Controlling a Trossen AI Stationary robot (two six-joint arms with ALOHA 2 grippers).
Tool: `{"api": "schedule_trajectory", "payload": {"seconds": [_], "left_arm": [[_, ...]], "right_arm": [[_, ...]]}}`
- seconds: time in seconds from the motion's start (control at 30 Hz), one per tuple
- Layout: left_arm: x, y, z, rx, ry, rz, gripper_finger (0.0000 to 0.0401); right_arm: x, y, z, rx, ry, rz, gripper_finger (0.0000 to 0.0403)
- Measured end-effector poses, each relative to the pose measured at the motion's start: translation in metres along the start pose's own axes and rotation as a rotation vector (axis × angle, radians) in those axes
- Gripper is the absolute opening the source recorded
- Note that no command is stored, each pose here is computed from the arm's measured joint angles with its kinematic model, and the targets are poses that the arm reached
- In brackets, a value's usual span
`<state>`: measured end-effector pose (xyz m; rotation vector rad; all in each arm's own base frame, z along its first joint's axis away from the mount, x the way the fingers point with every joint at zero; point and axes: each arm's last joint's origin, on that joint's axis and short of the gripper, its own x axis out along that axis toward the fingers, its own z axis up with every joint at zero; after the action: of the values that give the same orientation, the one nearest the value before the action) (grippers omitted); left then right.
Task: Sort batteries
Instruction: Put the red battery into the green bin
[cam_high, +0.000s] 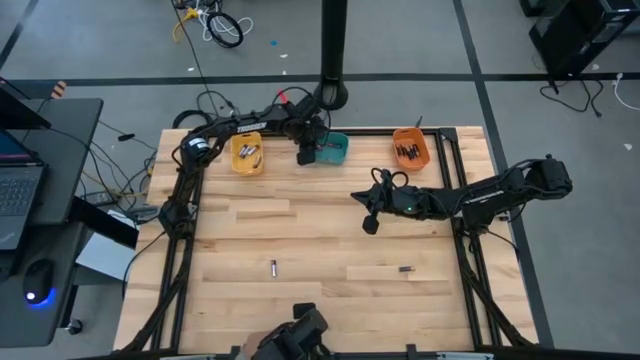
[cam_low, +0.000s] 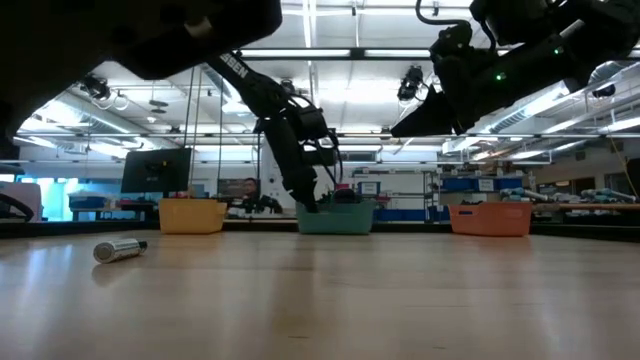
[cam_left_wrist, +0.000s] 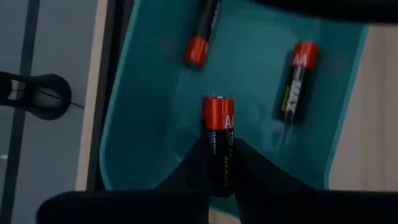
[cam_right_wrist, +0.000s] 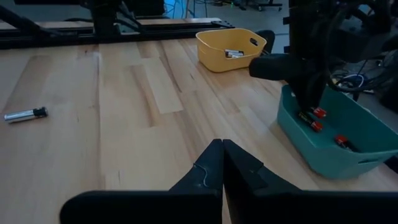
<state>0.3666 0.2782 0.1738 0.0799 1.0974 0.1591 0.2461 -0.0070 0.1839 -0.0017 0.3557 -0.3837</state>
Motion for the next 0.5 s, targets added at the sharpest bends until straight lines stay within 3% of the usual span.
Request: {"api": "schedule_trajectory", "payload": {"seconds": [0.2, 0.5], "left_arm": [[0.0025, -0.0016, -0.0010, 0.033, 0.005, -0.018, 0.0050], [0.0026, -0.0023, -0.0008, 0.033, 0.007, -0.019, 0.0089]], "right_arm": [[0.0000, 0.0000, -0.0004, 0.002, 0.005, 0.000, 0.0012], [0.0001, -0.0002, -0.0005, 0.005, 0.006, -0.001, 0.0012]]}}
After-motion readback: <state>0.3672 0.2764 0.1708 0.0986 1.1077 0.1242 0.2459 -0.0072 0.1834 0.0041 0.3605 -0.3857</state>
